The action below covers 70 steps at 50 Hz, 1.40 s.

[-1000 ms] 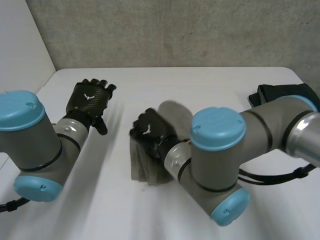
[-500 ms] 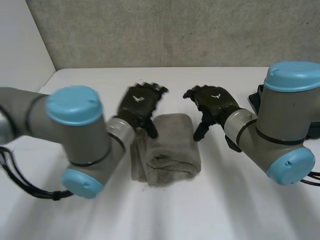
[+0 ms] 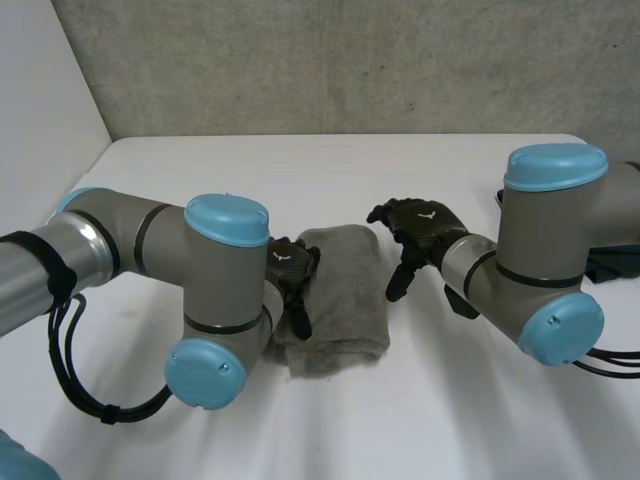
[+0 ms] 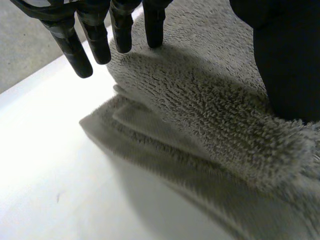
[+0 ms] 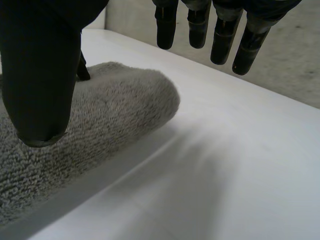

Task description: Fold the laundry.

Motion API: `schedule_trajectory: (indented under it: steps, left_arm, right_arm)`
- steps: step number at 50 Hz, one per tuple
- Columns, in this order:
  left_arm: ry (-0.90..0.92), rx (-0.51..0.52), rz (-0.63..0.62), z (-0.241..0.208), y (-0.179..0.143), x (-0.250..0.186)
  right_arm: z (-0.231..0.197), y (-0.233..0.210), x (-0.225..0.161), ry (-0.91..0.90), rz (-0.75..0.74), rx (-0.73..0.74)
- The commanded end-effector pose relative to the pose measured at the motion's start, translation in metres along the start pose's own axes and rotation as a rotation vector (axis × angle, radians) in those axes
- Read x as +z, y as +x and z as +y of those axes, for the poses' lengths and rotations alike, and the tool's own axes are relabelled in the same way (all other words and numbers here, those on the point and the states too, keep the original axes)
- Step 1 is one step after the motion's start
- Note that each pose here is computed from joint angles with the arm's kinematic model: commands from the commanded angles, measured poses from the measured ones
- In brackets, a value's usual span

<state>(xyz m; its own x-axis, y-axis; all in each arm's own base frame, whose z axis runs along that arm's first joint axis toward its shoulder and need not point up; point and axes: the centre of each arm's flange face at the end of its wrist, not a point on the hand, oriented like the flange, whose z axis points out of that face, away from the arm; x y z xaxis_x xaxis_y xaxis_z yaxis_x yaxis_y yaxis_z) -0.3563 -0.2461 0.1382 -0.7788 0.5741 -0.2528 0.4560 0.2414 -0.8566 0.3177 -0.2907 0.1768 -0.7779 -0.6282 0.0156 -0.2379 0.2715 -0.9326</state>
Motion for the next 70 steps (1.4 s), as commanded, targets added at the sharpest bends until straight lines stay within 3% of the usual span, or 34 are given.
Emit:
schedule_trajectory:
  steps: [1,13,23,35,47,63,70]
  left_arm:
    - [-0.043,0.049,0.005,0.009,0.001,-0.008]
    - [-0.048,0.050,-0.075,0.002,-0.011,-0.021]
    - [0.029,0.027,-0.076,-0.017,-0.017,-0.030]
    - [0.130,0.029,0.169,-0.014,0.011,-0.010]
    - [-0.015,0.014,-0.053,0.008,-0.025,0.004]
    - [-0.061,0.031,-0.012,0.013,-0.012,-0.010]
    - [0.052,0.007,-0.031,-0.026,-0.024,-0.036]
  right_arm:
    - [0.007,-0.028,0.007,-0.024,-0.089,-0.021]
    - [0.027,-0.032,0.021,-0.089,-0.105,-0.020]
    - [0.032,-0.030,0.029,-0.093,-0.098,-0.104]
    - [0.032,-0.034,0.026,-0.095,-0.094,-0.105]
    - [0.033,-0.032,0.027,-0.099,-0.067,-0.116]
    - [0.030,-0.032,0.028,-0.087,-0.066,-0.119]
    - [-0.017,-0.022,0.007,0.025,0.010,-0.130]
